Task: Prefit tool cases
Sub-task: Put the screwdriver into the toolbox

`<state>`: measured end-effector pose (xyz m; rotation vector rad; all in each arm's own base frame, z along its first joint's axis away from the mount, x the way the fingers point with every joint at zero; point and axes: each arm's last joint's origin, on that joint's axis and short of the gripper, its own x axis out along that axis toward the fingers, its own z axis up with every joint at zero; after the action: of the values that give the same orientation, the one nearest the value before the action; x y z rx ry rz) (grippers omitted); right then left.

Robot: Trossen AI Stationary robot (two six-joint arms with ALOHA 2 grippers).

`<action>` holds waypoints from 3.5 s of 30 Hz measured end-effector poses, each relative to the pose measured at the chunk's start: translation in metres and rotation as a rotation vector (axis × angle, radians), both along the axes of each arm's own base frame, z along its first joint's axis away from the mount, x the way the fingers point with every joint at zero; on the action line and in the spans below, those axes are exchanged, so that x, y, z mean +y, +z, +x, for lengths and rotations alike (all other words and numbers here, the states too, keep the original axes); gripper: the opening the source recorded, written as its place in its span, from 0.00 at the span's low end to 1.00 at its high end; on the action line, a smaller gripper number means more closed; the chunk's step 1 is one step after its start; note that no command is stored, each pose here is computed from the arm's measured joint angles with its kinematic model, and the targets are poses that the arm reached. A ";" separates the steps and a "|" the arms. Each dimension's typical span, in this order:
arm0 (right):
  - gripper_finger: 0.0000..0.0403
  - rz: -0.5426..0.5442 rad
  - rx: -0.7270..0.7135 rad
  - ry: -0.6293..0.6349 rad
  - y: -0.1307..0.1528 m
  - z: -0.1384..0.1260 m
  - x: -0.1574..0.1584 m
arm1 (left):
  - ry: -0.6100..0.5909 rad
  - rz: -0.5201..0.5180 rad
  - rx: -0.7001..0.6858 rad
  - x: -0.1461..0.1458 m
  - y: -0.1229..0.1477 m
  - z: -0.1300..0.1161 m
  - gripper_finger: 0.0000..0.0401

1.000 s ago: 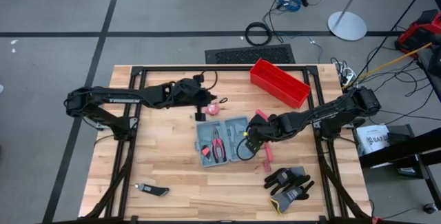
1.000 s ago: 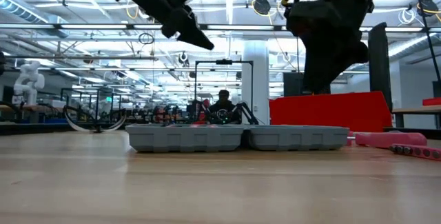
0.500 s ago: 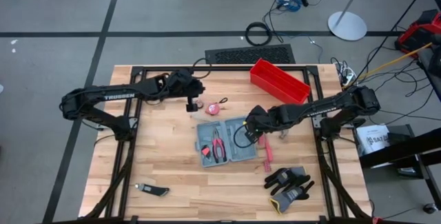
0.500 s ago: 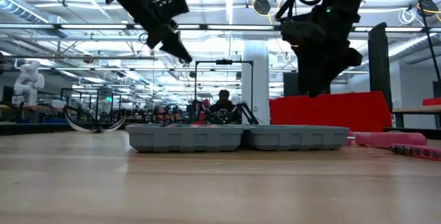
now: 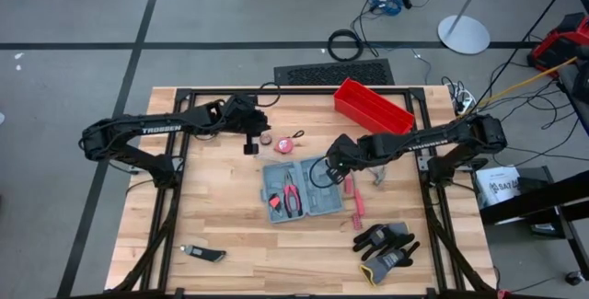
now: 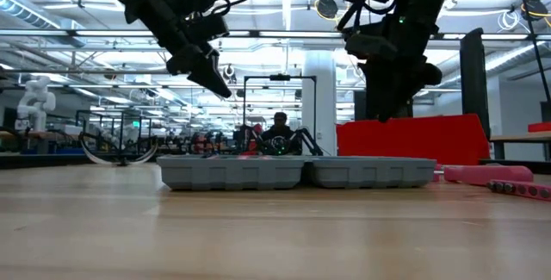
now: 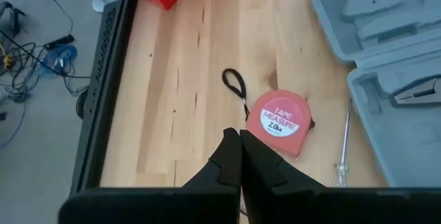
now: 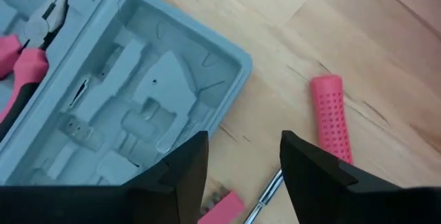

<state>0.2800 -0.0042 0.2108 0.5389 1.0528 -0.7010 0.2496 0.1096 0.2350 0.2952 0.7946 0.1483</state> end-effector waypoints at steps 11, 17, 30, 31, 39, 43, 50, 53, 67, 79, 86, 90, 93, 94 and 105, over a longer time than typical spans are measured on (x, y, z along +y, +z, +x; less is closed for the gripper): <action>0.42 0.262 0.227 -0.106 -0.006 -0.024 0.026 | -0.002 0.014 -0.032 0.001 0.002 0.002 0.00; 0.42 0.362 0.174 -0.114 -0.005 -0.022 0.057 | 0.003 0.026 -0.056 0.003 0.004 0.003 0.00; 0.42 0.337 0.253 -0.193 -0.019 -0.026 0.079 | 0.013 0.016 -0.061 0.009 0.004 0.000 0.00; 0.42 0.330 0.267 -0.187 -0.023 -0.024 0.078 | 0.012 0.015 -0.061 0.009 0.004 0.000 0.00; 0.42 0.295 0.349 -0.149 -0.049 -0.014 0.079 | 0.013 0.014 -0.060 0.009 0.004 0.000 0.00; 0.42 0.290 0.382 -0.131 -0.063 -0.009 0.078 | 0.014 0.013 -0.058 0.009 0.004 0.000 0.00; 0.32 0.312 0.437 -0.105 -0.082 -0.001 0.075 | 0.014 0.009 -0.052 0.009 0.003 0.000 0.00; 0.17 0.318 0.416 -0.102 -0.080 -0.001 0.074 | 0.014 0.011 -0.055 0.009 0.004 0.000 0.00; 0.17 0.390 -0.040 -0.378 0.002 -0.015 0.070 | 0.028 0.099 0.000 0.011 0.002 -0.002 0.00; 0.17 0.400 -0.297 -0.493 -0.012 0.017 0.084 | -0.141 0.070 0.151 0.004 -0.028 -0.019 0.00; 0.17 0.383 -0.198 -0.512 -0.015 0.023 0.084 | -0.151 0.060 0.150 0.006 -0.030 -0.021 0.00; 0.17 0.351 -0.106 -0.520 -0.007 0.030 0.082 | -0.151 0.056 0.154 0.006 -0.031 -0.021 0.00; 0.17 0.329 -0.079 -0.507 -0.002 0.038 0.079 | -0.150 0.055 0.155 0.006 -0.031 -0.021 0.00; 0.17 0.328 -0.079 -0.496 -0.001 0.041 0.079 | -0.150 0.054 0.155 0.006 -0.031 -0.021 0.00; 0.17 0.351 0.058 -0.454 -0.012 0.048 0.074 | -0.152 0.036 0.179 0.005 -0.032 -0.024 0.00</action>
<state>0.3275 0.0694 0.1984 1.0885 1.1269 -0.9376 0.2261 0.1148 0.2026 0.4061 0.9443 -0.0073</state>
